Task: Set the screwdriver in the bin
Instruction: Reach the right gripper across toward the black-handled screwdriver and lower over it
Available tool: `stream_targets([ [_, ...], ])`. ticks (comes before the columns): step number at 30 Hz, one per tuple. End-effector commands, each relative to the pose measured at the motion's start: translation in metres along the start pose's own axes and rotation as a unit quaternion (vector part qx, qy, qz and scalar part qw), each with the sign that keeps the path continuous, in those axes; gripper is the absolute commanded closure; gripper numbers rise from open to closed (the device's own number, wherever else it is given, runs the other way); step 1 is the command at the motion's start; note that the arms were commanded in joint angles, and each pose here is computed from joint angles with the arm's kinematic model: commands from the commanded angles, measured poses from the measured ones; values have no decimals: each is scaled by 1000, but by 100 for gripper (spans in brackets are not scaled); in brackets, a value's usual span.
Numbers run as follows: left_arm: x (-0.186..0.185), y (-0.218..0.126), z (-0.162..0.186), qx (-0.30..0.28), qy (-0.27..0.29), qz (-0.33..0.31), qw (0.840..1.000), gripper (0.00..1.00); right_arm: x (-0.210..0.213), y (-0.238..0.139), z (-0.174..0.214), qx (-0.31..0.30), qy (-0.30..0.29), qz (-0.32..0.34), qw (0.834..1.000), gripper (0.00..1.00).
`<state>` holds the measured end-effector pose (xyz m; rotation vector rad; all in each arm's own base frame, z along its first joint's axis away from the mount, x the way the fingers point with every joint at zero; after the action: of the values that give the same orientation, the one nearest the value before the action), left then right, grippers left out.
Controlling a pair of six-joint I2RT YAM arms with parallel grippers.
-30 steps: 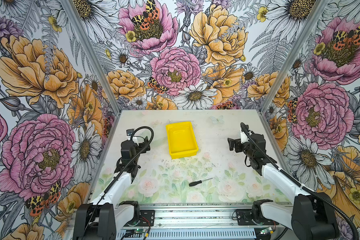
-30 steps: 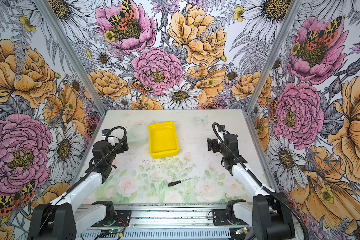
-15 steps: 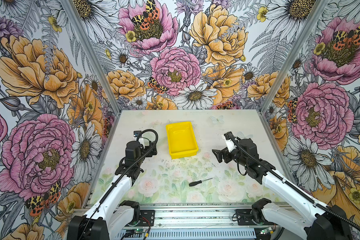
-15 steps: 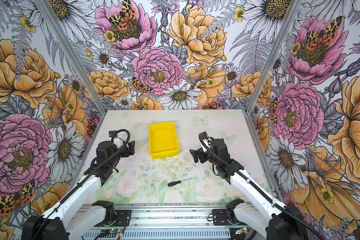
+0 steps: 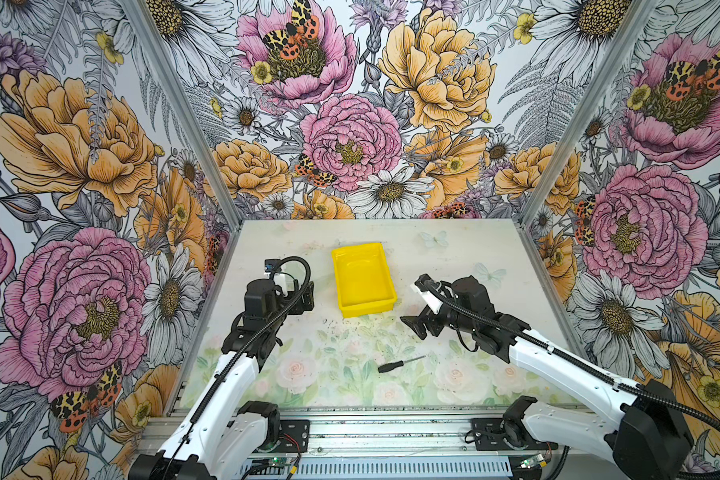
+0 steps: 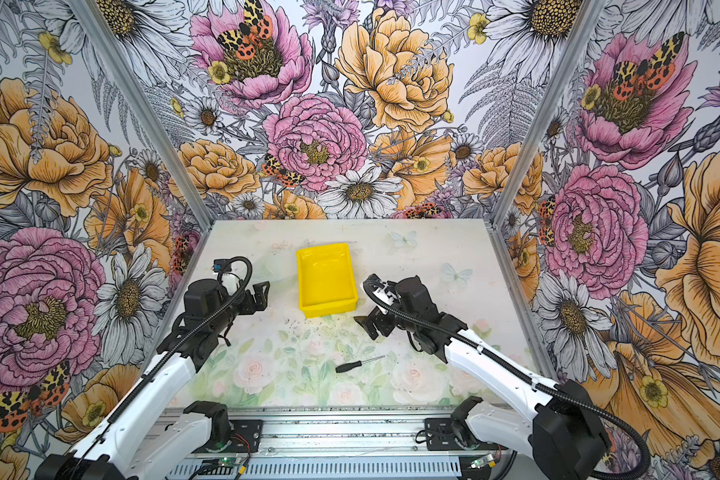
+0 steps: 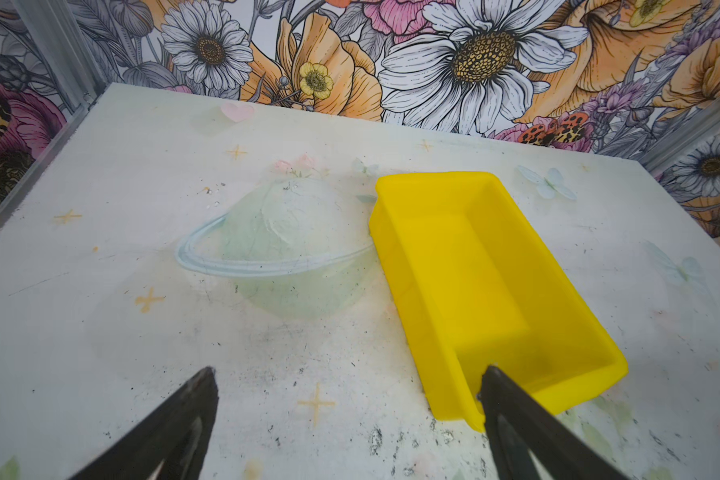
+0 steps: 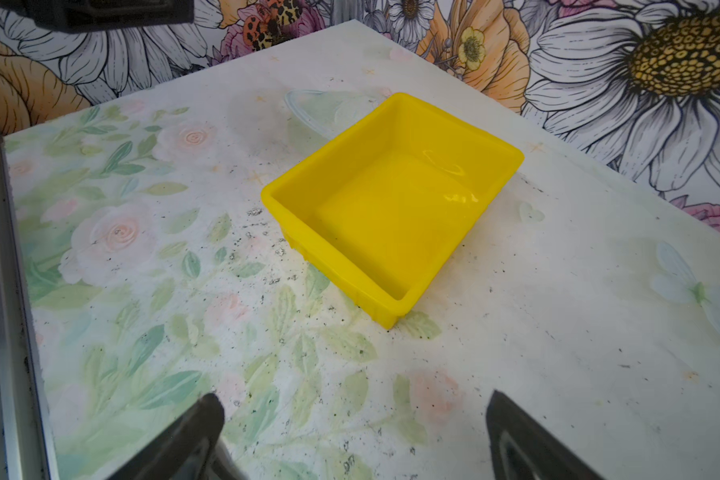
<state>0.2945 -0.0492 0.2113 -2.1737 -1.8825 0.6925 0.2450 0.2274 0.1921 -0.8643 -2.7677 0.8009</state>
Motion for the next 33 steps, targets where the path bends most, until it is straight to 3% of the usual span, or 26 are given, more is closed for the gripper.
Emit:
stream_targets([
  [1,-9,-9,1,15,2,29,999,1,20,1,-10,-14,-43,-50,998,1],
  [7,-11,-18,7,23,-6,33,999,1,49,6,-12,-18,-80,-122,989,0],
  [11,-9,-19,8,23,-9,28,999,1,53,11,-4,4,-100,-132,986,1],
  [24,-13,-16,17,33,-2,19,999,1,66,33,47,137,-160,-163,964,1],
  [33,-12,-21,19,29,2,5,1000,1,87,52,80,204,-214,-208,932,1],
])
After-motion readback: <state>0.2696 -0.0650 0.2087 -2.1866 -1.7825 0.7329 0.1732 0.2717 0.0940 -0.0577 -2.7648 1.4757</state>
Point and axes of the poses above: each gripper's point midway between its finger pads, its own y axis out along the fingers, its own x axis along the line the jaws close on, z = x × y, the point moved 3 cm from there along -y, back along the fingers, and after that the axes turned 1 degree about -y, right-handed, at the moved point
